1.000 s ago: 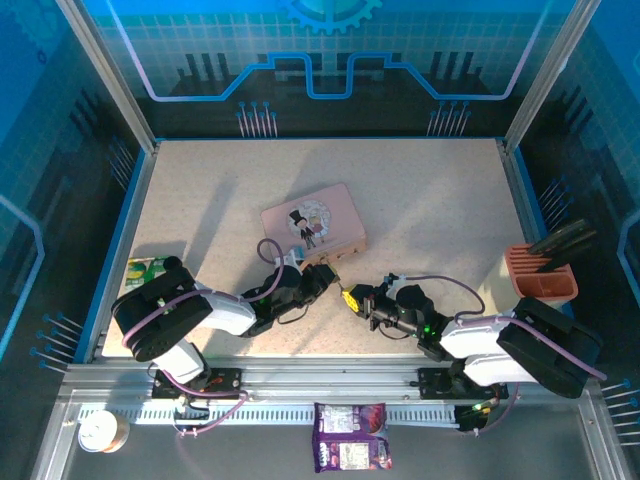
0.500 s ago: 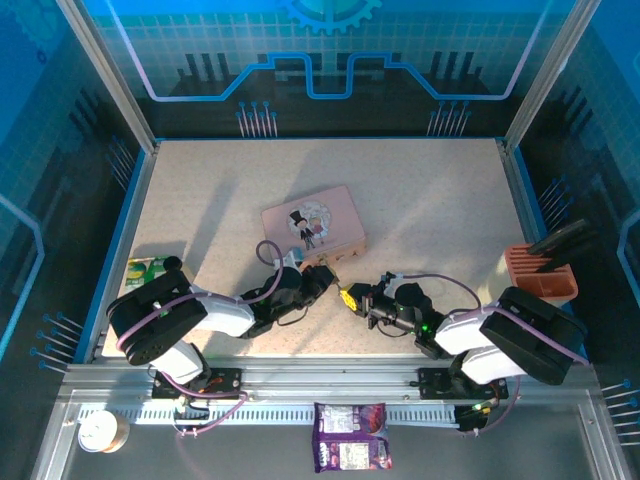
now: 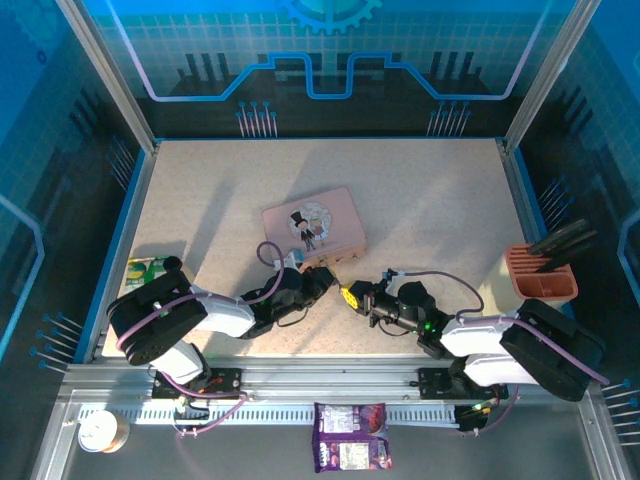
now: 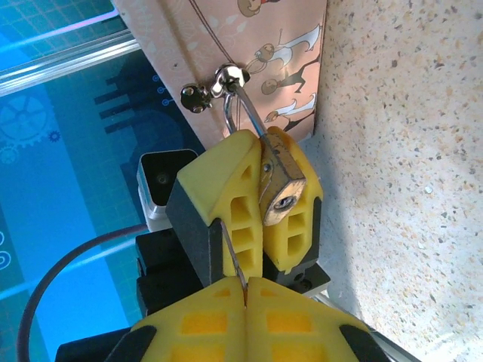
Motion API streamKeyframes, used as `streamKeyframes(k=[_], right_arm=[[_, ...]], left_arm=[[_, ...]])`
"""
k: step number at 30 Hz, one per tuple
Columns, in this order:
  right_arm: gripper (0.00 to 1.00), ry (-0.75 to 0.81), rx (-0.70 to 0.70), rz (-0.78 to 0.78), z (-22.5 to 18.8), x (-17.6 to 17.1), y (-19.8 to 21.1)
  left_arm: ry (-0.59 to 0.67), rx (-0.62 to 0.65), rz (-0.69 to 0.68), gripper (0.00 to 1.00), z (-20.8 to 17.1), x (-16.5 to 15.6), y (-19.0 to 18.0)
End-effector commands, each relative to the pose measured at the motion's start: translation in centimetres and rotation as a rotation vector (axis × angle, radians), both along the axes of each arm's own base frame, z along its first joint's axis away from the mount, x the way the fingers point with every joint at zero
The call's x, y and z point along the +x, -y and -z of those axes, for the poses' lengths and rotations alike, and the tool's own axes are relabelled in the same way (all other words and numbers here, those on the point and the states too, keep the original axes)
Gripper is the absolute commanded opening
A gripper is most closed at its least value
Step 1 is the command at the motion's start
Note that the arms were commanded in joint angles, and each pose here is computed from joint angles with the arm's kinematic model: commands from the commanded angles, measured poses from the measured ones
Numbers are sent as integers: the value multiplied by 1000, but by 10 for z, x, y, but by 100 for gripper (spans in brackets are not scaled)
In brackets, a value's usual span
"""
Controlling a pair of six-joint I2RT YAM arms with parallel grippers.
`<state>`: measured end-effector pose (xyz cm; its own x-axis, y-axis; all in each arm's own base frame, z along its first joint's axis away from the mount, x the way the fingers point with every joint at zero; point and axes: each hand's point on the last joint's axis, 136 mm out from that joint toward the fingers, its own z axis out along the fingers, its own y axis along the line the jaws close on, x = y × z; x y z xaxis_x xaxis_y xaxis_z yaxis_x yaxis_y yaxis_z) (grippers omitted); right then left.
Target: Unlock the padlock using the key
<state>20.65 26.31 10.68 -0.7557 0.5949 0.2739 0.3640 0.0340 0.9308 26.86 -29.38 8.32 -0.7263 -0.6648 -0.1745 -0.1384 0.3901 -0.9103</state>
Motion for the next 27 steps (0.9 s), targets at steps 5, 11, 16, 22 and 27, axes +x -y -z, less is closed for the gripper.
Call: streamKeyframes(k=[5, 11, 16, 22, 27], right_arm=[[0, 12, -21, -7, 1, 3, -6], [0, 6, -29, -3, 5, 2, -5], [0, -2, -30, -5, 7, 1, -7], [0, -7, -23, -1, 10, 2, -8], [0, 0, -3, 3, 8, 4, -11]], left_arm=[[115, -177, -23, 0, -59, 12, 14], [127, -189, -13, 0, -65, 13, 17], [130, -192, -12, 0, -66, 13, 18], [130, -200, -12, 0, -68, 13, 18], [131, -204, -12, 0, -67, 12, 17]])
